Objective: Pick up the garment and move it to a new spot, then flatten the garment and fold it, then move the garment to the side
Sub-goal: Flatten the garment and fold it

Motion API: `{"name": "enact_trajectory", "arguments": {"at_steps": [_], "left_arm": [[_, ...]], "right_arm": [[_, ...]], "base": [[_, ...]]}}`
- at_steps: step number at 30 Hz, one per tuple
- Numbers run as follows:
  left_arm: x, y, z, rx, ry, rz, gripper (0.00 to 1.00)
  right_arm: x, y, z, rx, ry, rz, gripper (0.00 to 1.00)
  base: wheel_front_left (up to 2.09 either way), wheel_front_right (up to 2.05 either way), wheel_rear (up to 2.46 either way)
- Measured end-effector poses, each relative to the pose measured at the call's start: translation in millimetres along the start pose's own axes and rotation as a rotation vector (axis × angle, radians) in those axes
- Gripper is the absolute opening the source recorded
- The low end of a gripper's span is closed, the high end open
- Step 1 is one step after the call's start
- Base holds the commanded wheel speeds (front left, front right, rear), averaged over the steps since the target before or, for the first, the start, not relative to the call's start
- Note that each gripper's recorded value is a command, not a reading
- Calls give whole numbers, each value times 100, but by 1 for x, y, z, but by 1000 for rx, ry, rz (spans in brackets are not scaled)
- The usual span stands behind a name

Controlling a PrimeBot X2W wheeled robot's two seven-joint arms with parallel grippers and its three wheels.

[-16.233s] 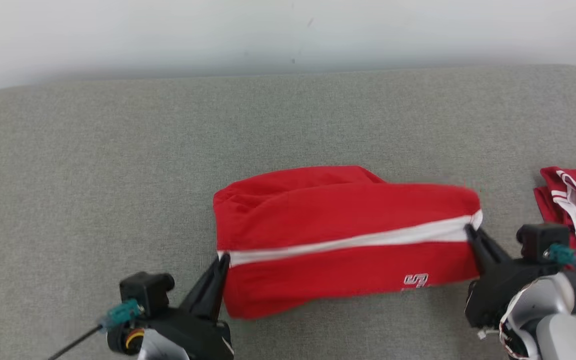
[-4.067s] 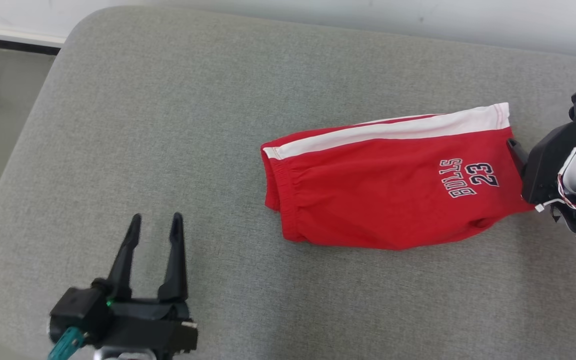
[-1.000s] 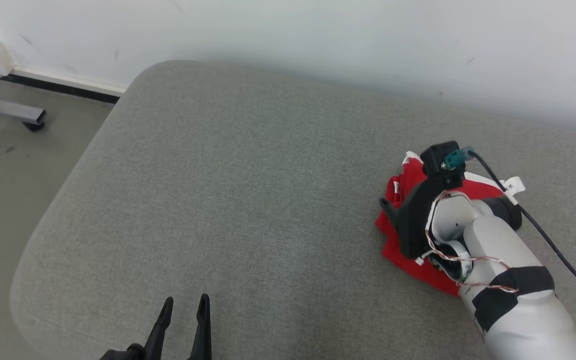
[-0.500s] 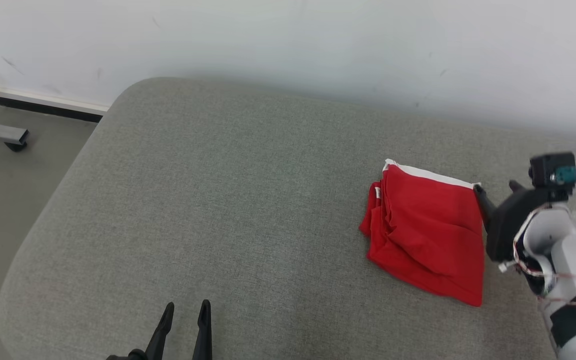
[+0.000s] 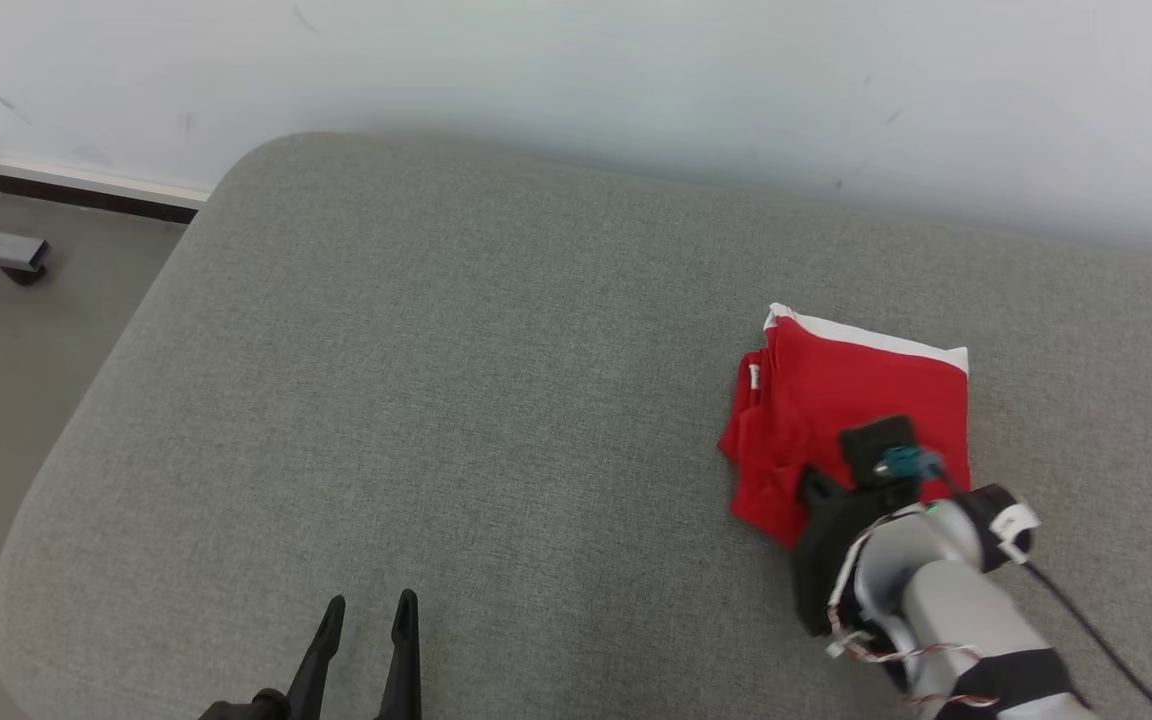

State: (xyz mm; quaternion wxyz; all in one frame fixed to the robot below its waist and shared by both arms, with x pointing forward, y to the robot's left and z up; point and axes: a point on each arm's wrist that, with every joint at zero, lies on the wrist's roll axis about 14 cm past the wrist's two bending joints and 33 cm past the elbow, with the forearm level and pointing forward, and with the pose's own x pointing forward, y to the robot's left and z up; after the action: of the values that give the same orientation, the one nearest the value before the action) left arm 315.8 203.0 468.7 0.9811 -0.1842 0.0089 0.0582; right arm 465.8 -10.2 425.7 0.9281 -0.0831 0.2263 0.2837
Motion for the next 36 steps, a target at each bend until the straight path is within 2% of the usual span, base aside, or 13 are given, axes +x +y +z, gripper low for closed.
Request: {"name": "enact_trajectory", "arguments": {"at_steps": [4,10,15,22,23,24,25,36], "left_arm": [[1,0,2,0,-5,-2,100],[1,-1,3,-2,-12,-6,100],[1,-2,3,-3,-11,-6,100],[1,-1,6,1,-23,-8,100],[2,-2,7,3,-28,-11,100],[3,-2,10,5,-36,-13,100],[4,-2,13,7,-45,-14,100],[21,-21,30,45,-96,-90,100]], "right_arm": [[2,39,-12,-41,40,92,0],[-3,73,-21,-71,67,179,0],[-9,83,-14,-55,34,207,0],[-28,61,29,34,-180,152,0],[-33,54,33,45,-211,133,18],[-39,46,35,63,-243,110,91],[-45,40,37,84,-273,88,100],[-137,-31,40,188,-521,-184,100]], "base": [[0,0,0],[0,0,0],[0,0,0],[0,0,0],[0,0,0],[0,0,0],[0,0,0],[0,0,0]]}}
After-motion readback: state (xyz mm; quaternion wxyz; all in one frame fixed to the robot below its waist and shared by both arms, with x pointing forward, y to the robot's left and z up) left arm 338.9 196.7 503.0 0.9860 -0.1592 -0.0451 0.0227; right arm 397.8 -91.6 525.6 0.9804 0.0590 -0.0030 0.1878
